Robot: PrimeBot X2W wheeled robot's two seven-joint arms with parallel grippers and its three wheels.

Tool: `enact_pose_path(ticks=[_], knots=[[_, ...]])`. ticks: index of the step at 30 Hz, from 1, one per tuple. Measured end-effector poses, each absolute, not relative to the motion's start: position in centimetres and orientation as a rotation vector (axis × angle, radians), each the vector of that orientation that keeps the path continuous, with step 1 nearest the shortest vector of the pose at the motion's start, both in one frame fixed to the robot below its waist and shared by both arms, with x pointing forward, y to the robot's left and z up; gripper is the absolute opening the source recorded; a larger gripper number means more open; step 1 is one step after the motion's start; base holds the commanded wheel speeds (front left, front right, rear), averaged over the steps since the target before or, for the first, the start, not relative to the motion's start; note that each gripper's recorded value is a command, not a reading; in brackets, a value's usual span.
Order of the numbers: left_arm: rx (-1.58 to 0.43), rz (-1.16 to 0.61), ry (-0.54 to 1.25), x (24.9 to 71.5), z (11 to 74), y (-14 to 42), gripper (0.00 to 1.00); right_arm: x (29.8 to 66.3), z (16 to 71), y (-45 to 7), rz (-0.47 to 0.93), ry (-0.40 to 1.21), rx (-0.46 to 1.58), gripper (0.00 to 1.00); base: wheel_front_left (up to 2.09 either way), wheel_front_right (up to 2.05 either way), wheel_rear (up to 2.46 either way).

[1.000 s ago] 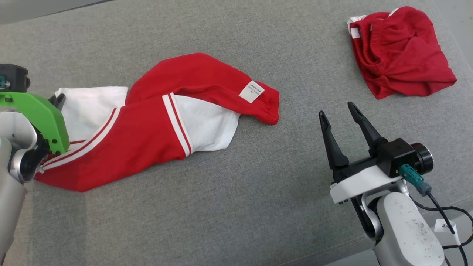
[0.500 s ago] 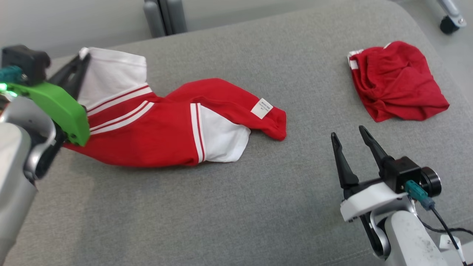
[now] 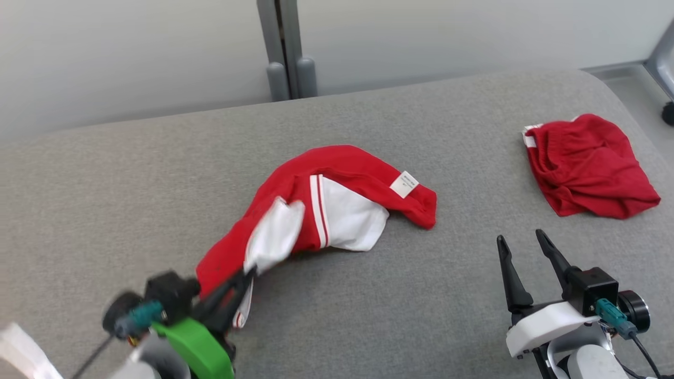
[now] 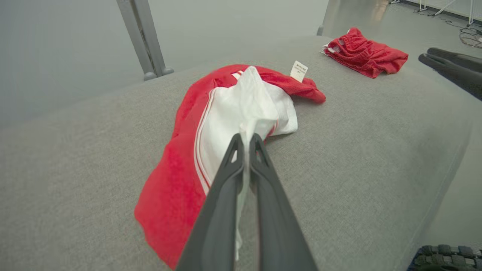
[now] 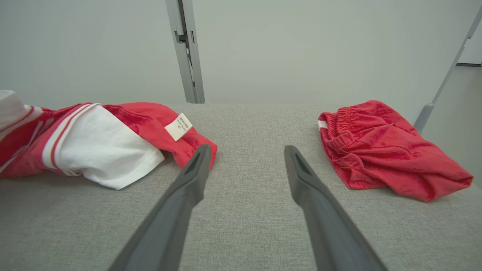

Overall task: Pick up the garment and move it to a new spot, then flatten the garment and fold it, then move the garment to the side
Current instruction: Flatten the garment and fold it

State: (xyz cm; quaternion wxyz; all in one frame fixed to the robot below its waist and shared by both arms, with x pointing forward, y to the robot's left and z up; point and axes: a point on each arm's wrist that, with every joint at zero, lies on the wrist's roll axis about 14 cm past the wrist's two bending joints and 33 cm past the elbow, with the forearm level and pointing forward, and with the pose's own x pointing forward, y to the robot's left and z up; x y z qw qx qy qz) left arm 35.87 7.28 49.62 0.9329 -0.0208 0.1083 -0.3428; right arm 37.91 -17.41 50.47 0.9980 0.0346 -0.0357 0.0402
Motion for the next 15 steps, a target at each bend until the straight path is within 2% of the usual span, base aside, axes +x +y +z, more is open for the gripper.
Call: enact_pose_path(ticks=[7, 12, 13, 14, 15], knots=[[-0.184, -0.655, 0.373, 30.1, 44.3, 7.2, 0.0, 37.9, 50.9, -16.0, 0.123, -0.084, 0.074, 1.0, 0.0, 0.0, 0.0], [-0.225, -0.593, 0.424, 29.1, 42.0, 7.9, 0.0, 37.9, 50.9, -15.5, 0.136, -0.081, 0.079, 1.0, 0.0, 0.0, 0.0], [-0.239, -0.574, 0.421, 29.2, 41.7, 8.1, 0.36, 37.9, 50.8, -15.5, 0.137, -0.08, 0.081, 1.0, 0.0, 0.0, 0.0], [-0.253, -0.558, 0.417, 29.3, 41.6, 8.1, 0.89, 37.9, 50.8, -15.4, 0.138, -0.078, 0.082, 1.0, 0.0, 0.0, 0.0], [-0.266, -0.547, 0.411, 29.4, 41.5, 8.1, 1.0, 37.9, 50.8, -15.4, 0.138, -0.078, 0.083, 1.0, 0.0, 0.0, 0.0]])
